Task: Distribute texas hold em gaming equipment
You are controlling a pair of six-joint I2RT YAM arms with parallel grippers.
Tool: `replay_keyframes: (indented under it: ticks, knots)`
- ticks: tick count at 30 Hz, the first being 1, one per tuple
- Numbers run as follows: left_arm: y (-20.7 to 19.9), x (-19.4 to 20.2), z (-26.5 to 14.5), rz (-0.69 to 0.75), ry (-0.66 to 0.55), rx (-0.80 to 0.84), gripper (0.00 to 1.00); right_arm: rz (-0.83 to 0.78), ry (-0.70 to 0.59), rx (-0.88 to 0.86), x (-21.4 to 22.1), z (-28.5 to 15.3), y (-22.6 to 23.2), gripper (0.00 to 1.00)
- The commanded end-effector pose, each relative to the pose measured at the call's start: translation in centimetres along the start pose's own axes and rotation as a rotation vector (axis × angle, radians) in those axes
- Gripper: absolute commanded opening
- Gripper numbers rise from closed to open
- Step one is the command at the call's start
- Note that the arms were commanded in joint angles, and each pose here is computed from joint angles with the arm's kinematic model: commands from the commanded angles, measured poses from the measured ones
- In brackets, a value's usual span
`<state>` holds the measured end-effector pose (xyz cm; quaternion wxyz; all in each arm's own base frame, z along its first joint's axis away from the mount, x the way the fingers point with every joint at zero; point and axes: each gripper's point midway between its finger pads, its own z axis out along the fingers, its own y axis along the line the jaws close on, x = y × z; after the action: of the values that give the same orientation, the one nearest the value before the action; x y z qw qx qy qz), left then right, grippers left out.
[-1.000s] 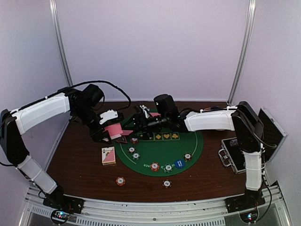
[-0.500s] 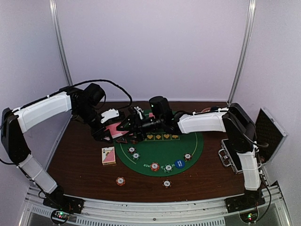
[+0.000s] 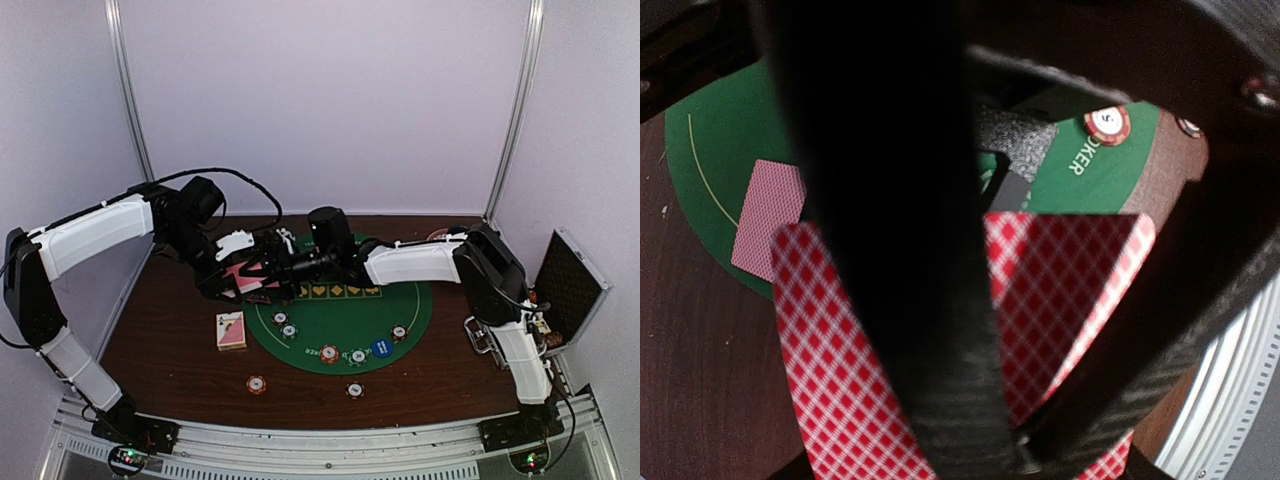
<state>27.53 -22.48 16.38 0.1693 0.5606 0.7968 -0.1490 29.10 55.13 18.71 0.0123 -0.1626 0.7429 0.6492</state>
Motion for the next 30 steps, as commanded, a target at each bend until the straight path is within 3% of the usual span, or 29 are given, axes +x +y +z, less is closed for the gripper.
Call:
replay_keyframes:
  ticks: [1,15,30]
  knots:
    - [0.2,-1.7,-0.5,0.017,-0.056,-0.003,0.00,-0.014,0.017,-0.035,-0.2,0.6,0.9,0.78]
    - [0.1,-1.3,-0.7,0.021,-0.047,-0.013,0.00,-0.014,0.005,0.018,0.0,-2.2,0.3,0.56]
    - [0.1,-0.9,-0.7,0.024,-0.038,-0.017,0.00,-0.052,-0.006,0.009,0.1,-3.8,3.4,0.50]
